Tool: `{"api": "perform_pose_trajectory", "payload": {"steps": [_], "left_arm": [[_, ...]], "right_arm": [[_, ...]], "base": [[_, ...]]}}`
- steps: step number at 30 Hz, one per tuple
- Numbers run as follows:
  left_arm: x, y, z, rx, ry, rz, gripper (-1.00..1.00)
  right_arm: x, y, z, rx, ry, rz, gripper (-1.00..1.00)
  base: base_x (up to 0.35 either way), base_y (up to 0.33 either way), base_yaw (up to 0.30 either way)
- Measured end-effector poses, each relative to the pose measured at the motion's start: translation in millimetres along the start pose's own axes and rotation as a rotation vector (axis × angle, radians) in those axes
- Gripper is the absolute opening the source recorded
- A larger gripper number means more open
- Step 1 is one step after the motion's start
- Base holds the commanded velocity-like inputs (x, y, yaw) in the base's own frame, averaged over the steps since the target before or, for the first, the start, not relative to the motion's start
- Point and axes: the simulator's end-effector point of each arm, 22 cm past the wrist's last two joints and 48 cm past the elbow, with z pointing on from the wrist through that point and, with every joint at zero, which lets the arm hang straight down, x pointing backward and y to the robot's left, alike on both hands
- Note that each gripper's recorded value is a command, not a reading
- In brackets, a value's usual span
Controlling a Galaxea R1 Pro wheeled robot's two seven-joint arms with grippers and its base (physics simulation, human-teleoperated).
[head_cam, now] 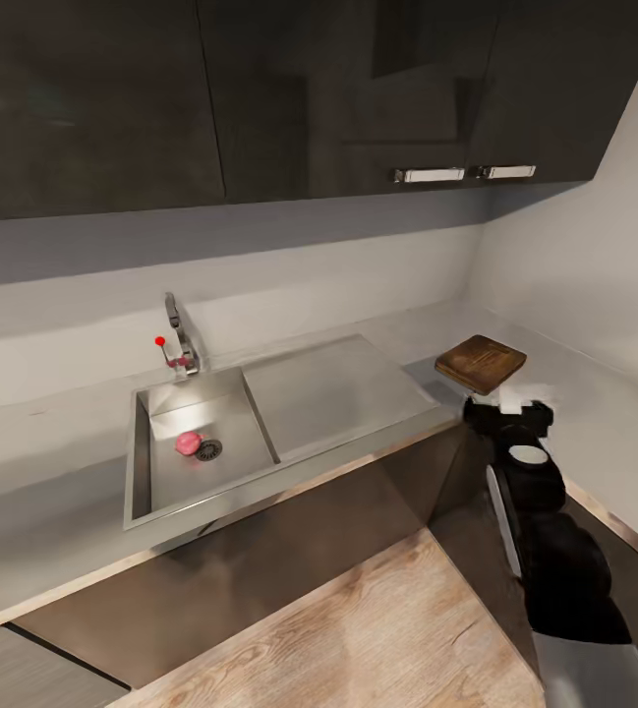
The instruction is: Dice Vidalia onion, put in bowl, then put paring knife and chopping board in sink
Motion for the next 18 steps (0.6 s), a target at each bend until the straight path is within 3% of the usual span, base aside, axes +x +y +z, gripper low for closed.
{"api": "perform_pose_trajectory", "payload": {"steps": [3,6,9,11,13,14,18], "left_arm": [[0,0,0.0,0.0,0.0,-0.001,1.0],[0,0,-0.1,0.0,0.001,-0.001,1.0],[3,-1,-0.5,0.001,0.007,-0.002,1.0],[6,-3,-1.2,0.003,0.014,-0.002,1.0],[9,-8,-1.7,0.01,0.021,-0.004,1.0],[9,-9,-2.2,0.011,0.02,-0.005,1.0],[10,-11,-2.2,0.012,0.023,-0.006,1.0]], "right_arm": [[-28,-16,17.9,0.029,0.033,-0.014,1.0],[-62,-30,51.3,0.06,0.072,-0.029,1.0],[-82,-75,103.1,0.132,0.159,-0.073,1.0],[-92,-100,127.0,0.163,0.218,-0.079,1.0],[-125,-135,152.2,0.164,0.284,-0.047,1.0],[-167,-151,150.6,0.154,0.246,-0.011,1.0],[-187,-149,154.2,0.06,0.245,0.01,1.0]], "base": [[0.0,0.0,0.0],[0.0,0.0,0.0],[0.0,0.0,0.0],[0.0,-0.01,0.0],[0.0,-0.11,0.0],[0.0,-0.161,0.0],[0.0,-0.226,0.0]]}}
